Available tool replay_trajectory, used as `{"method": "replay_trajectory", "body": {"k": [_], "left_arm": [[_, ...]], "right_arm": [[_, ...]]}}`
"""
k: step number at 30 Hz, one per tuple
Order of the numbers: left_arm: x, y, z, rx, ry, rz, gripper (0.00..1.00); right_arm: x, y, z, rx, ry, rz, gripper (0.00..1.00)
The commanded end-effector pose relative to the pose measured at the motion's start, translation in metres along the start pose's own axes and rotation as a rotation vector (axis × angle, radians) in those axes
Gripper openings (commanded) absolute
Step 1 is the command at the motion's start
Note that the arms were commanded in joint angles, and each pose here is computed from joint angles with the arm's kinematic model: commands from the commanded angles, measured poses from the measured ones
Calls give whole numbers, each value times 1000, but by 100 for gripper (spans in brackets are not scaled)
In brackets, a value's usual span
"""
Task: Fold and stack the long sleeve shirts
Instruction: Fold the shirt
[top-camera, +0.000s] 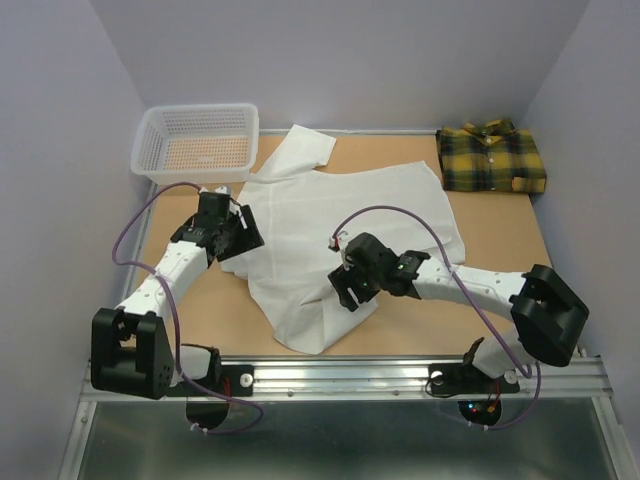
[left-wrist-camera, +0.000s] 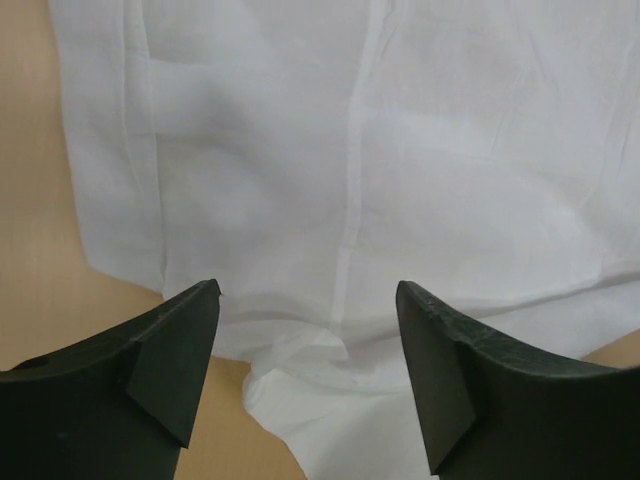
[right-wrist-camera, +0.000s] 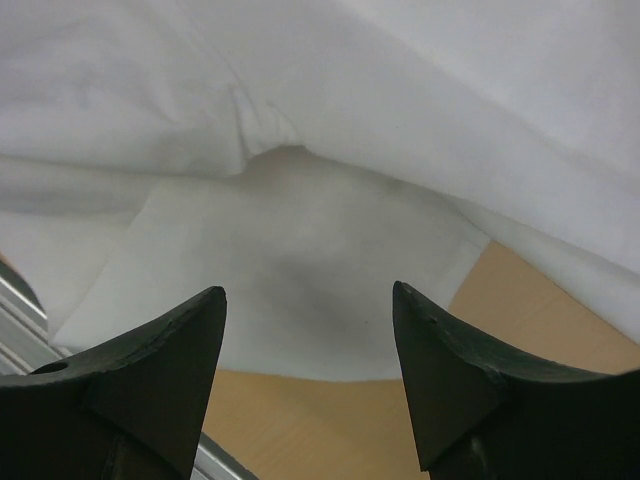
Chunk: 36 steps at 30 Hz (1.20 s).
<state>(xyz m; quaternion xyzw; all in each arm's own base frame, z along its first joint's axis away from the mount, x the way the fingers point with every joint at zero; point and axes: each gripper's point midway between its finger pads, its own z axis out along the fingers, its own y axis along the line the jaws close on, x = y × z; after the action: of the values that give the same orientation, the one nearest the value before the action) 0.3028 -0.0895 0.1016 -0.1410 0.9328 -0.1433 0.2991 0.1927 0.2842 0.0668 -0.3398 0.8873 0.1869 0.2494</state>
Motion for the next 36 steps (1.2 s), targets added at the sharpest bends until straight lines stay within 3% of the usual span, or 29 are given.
{"method": "replay_trajectory", "body": {"k": [1,3,7,19,22,23,26,32,36], "left_arm": [[-15,5,-8,-19,-118,39,90],[-12,10,-7,-23,-136,40,99],[-8,16,-9,-20,-178,43,99],[-16,19,-17,-11,-296,42,99],[-15,22,-14,-25,-287,42,99],[-17,21,-14,-26,-289,45,99],[-17,21,-13,-25,-287,44,99],[-18,20,-14,-24,-293,47,99],[-19,19,-14,-16,-296,51,99]], "right_arm": [[-3,-19,10,113,-38,30,72],[-4,-28,13,162,-45,50,71],[4,-38,22,222,-22,78,62],[9,-49,41,287,-10,109,50],[22,-47,45,269,27,86,42],[31,-43,45,249,48,83,35],[39,-34,43,199,66,82,15],[31,-19,16,141,46,89,13],[10,0,-15,63,11,80,7]]}}
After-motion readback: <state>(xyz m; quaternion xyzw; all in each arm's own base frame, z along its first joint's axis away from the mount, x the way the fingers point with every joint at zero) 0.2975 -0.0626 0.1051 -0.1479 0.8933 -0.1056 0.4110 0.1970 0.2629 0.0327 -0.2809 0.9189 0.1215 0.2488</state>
